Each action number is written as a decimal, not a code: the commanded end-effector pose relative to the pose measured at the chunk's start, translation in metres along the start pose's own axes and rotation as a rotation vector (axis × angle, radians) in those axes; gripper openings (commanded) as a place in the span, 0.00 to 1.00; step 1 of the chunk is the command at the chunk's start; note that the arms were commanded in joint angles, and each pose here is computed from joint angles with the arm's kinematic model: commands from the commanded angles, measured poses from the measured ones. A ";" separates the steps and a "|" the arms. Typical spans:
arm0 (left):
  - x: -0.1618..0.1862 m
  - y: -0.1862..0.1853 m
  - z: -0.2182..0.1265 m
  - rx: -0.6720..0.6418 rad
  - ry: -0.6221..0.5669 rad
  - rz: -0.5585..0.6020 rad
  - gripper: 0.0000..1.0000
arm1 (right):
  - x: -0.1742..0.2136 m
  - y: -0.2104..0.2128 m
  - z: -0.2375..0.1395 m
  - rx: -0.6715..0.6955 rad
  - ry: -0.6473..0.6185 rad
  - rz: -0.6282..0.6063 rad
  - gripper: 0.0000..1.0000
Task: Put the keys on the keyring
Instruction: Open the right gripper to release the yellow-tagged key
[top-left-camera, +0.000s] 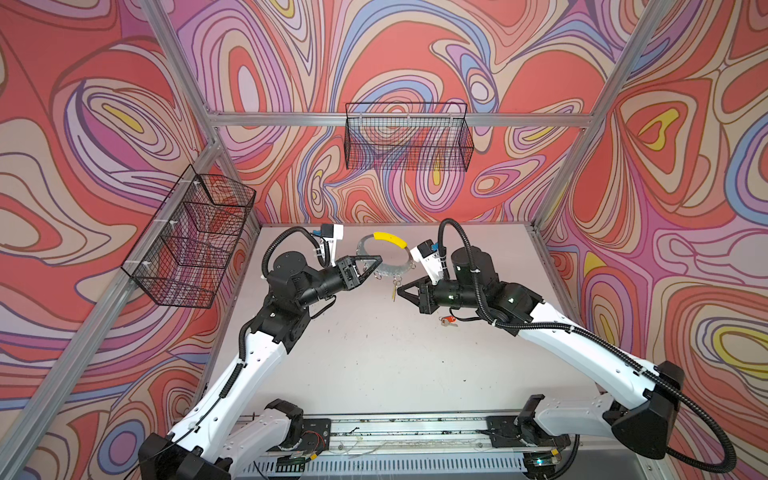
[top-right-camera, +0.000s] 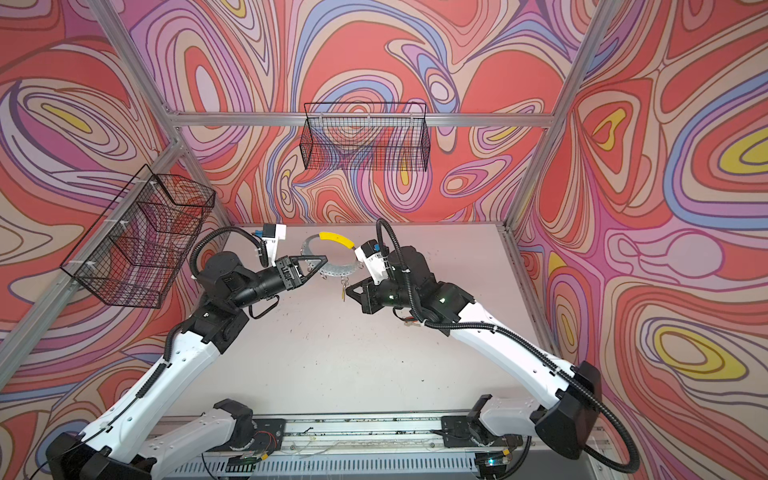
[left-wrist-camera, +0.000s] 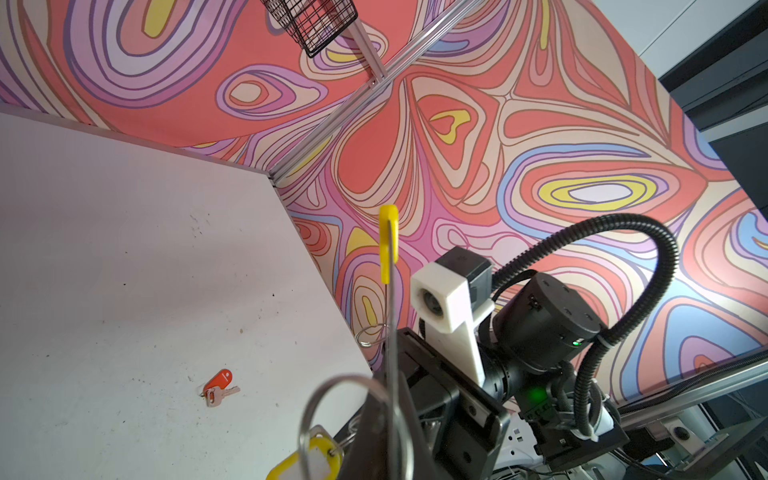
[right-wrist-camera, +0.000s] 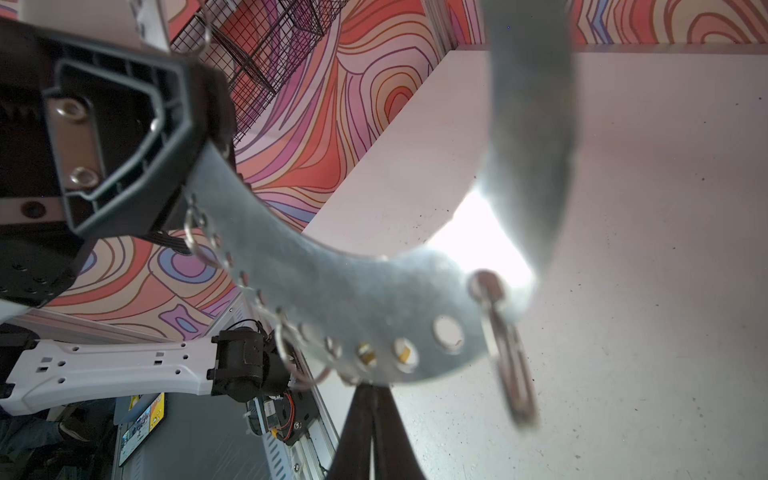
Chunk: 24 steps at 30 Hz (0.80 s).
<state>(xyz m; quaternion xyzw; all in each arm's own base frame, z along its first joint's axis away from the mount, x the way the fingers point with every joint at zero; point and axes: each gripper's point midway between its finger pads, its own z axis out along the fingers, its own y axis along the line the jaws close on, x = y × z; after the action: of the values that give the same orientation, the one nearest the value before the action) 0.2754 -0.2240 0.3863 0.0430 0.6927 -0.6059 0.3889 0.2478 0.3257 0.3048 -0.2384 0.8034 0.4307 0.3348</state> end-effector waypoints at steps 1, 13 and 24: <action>-0.011 -0.025 -0.002 0.090 -0.040 0.014 0.00 | -0.005 0.007 0.001 -0.052 -0.033 0.010 0.00; -0.022 -0.022 -0.001 0.058 -0.085 -0.067 0.00 | -0.034 0.026 -0.052 0.010 -0.150 -0.149 0.25; -0.030 -0.012 0.001 0.003 -0.120 -0.138 0.00 | -0.062 0.026 -0.053 0.077 -0.226 -0.233 0.31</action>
<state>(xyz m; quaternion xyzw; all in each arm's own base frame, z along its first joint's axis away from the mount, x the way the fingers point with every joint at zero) 0.2896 -0.2164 0.3967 -0.0341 0.6806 -0.6256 0.3797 0.2431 0.2964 0.3839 -0.2591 0.7437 0.4067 0.4630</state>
